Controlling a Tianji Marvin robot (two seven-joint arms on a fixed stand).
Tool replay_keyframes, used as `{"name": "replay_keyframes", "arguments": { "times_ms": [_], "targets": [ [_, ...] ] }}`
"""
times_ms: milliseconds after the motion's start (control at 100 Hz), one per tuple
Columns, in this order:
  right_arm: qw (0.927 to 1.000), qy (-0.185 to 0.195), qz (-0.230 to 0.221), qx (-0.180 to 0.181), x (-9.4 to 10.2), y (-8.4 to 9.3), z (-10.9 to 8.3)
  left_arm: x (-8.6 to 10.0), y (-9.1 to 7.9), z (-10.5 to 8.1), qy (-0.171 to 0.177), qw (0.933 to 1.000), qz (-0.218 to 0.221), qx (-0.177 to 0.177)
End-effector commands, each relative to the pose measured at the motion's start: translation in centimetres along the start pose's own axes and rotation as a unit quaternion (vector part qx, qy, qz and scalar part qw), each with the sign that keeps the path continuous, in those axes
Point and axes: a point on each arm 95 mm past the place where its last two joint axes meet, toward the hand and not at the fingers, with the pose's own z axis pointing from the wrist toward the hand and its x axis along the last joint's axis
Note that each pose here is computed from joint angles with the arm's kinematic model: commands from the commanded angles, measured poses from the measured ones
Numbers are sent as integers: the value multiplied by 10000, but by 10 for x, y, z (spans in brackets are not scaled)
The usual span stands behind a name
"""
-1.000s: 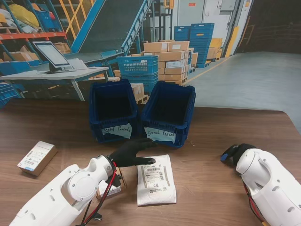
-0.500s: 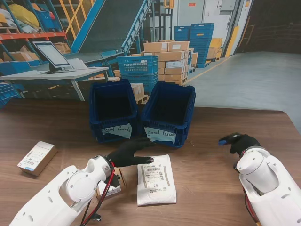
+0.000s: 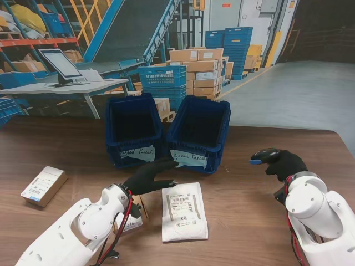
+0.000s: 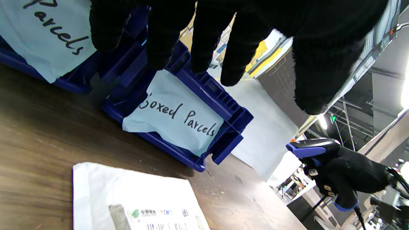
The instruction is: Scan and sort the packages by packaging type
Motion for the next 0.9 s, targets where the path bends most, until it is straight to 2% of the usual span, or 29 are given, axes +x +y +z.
{"name": "replay_keyframes", "arguments": {
  "times_ms": [0, 110, 290, 560, 740, 890],
  "targets": [
    [9999, 145, 83, 37, 6, 0, -9, 1, 4, 1, 41, 10000, -52, -12],
    [9994, 340, 89, 37, 9, 2, -18, 0, 3, 1, 46, 10000, -69, 10],
    [9971, 641, 371, 168, 12, 2, -29, -1, 3, 2, 34, 10000, -72, -15],
    [9927, 1118, 296, 354, 18, -3, -37, -3, 5, 0, -3, 9999, -136, 30],
    [9882, 1406, 367, 485, 23, -13, -42, -5, 4, -4, -72, 9998, -168, 85],
    [9842, 1613, 389, 617, 27, -28, -45, -7, 2, -7, -128, 9997, -179, 120]
  ]
}}
